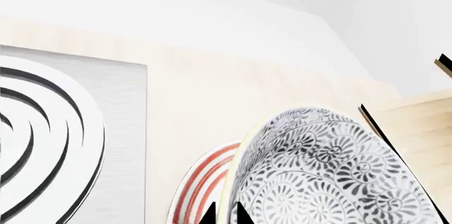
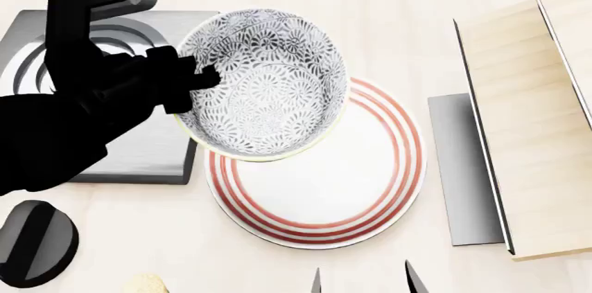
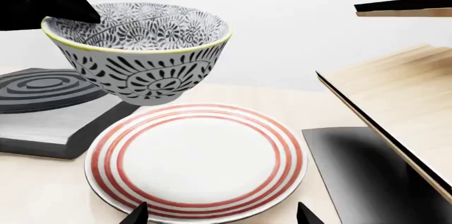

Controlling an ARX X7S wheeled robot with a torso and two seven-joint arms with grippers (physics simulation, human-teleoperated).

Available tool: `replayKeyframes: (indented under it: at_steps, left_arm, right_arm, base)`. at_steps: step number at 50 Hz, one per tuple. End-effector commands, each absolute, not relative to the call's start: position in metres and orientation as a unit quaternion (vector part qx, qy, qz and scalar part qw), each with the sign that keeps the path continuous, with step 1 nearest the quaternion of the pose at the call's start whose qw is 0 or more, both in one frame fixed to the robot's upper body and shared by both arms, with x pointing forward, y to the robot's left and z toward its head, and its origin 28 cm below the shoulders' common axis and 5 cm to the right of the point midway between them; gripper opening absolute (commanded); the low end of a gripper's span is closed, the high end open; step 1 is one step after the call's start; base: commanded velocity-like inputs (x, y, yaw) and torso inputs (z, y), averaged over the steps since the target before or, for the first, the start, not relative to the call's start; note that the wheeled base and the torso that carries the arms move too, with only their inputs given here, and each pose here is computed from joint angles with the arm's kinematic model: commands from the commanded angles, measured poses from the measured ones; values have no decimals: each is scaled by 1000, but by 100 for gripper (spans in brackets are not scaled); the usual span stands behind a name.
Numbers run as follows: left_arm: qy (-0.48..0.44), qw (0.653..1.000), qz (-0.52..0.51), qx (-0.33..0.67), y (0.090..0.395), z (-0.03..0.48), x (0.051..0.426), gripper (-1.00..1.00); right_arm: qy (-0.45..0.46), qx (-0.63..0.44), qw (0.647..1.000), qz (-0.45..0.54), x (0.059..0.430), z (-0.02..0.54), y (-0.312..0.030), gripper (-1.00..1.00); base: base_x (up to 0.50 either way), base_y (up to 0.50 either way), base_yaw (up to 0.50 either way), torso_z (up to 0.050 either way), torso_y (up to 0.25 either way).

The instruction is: Pick up the akita bowl and put it on the plate.

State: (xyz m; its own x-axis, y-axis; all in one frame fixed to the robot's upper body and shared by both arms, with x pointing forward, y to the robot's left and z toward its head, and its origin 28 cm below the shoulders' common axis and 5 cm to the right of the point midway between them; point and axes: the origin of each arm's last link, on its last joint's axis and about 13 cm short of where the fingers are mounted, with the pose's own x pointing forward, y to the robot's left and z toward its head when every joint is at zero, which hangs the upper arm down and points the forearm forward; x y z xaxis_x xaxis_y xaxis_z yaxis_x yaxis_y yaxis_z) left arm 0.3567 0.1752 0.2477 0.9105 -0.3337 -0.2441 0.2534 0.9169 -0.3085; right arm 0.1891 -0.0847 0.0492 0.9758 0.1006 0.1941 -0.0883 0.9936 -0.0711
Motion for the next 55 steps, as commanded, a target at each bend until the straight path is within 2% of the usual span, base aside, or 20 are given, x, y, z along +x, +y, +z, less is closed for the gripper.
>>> replayKeyframes:
  at_steps: [1,13,17,27,55]
  left_arm:
    - [134,964,-175,-150,168,248,358,-100]
    - [125,969,-167,-133,162,240,364,-100]
    - [141,962,-167,-161,161,238,371,-100]
    - [144,956,-171,-190,155,235,379,-100]
    - [164,940,-211,-211,132,222,385,-100]
  right_arm:
    - [-98,-31,993,50,189,48,-84,100]
    - [-98,-31,993,55,188,48,-81,100]
    - [-98,-32,993,60,187,48,-79,100]
    - [-96,-36,992,70,186,47,-74,100]
    - [-95,-37,992,75,185,47,-74,100]
  base:
    - [0,0,0,0,0]
    - [0,0,0,0,-23]
    - [0,0,0,3,-228]
    - [0,0,0,0,-21]
    - [0,0,0,0,-8]
